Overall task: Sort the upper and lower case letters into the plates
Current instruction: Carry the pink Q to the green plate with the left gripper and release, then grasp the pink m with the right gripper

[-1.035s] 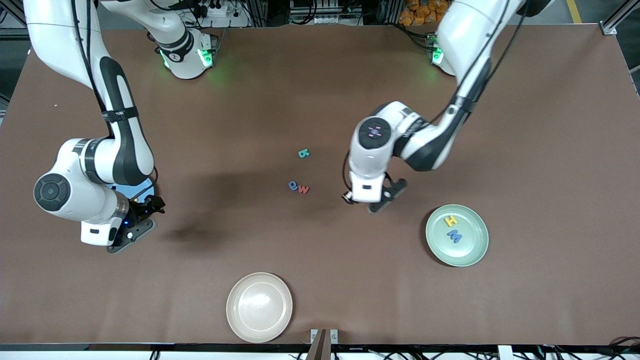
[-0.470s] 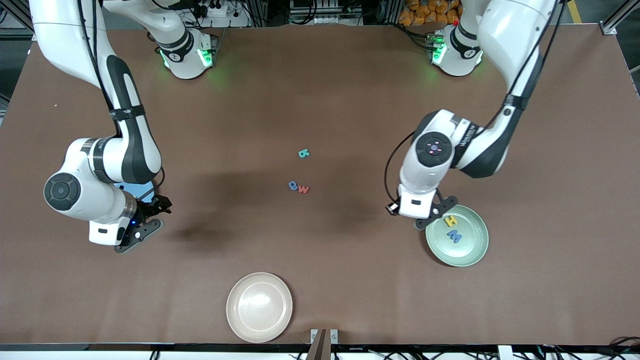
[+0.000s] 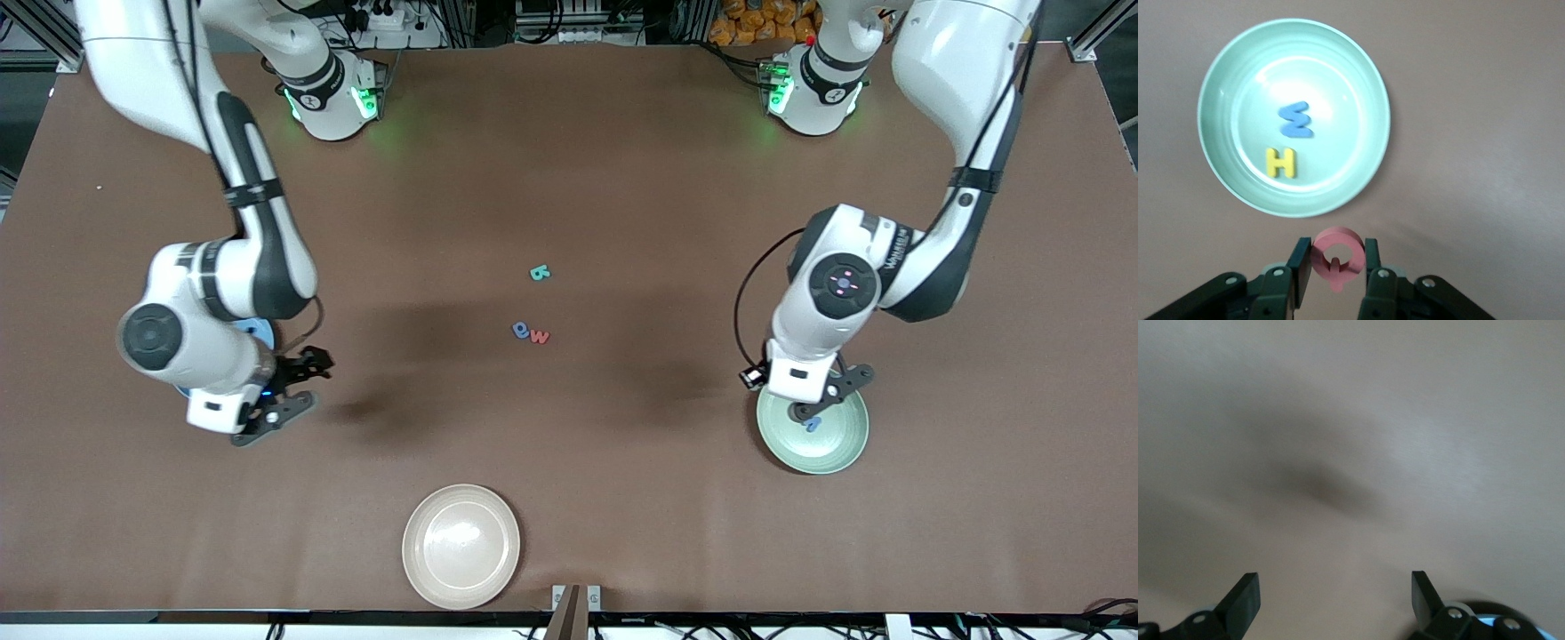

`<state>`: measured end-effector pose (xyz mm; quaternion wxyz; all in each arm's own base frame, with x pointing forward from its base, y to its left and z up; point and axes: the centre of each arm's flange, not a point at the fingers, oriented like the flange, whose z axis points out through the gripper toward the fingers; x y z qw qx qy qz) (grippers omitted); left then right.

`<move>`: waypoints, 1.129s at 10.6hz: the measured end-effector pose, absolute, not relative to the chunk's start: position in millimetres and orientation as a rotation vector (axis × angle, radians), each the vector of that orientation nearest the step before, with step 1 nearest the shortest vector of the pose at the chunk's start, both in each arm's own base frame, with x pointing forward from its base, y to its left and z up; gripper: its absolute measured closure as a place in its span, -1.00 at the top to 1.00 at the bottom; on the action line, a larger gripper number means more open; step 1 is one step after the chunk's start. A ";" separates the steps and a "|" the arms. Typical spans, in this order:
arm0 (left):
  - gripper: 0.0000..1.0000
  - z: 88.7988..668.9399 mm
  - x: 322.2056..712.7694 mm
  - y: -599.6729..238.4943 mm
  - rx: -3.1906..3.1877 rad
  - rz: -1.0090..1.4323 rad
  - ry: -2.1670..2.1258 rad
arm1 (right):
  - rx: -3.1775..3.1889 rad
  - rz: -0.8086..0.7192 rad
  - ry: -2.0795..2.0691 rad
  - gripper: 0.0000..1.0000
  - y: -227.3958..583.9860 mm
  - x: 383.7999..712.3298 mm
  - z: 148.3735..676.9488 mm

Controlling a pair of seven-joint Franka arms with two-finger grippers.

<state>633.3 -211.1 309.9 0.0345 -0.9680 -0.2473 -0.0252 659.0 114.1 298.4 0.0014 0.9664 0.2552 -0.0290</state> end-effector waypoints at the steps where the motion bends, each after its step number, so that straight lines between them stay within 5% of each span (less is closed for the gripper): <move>1: -0.28 308.6 636.6 -197.6 -2.976 -0.070 -0.746 | 3.037 -0.091 0.780 1.00 141.2 653.7 298.2; 12: -0.28 288.4 651.0 -99.5 -2.987 -0.009 -0.653 | 2.787 0.021 1.543 1.00 421.3 568.6 248.1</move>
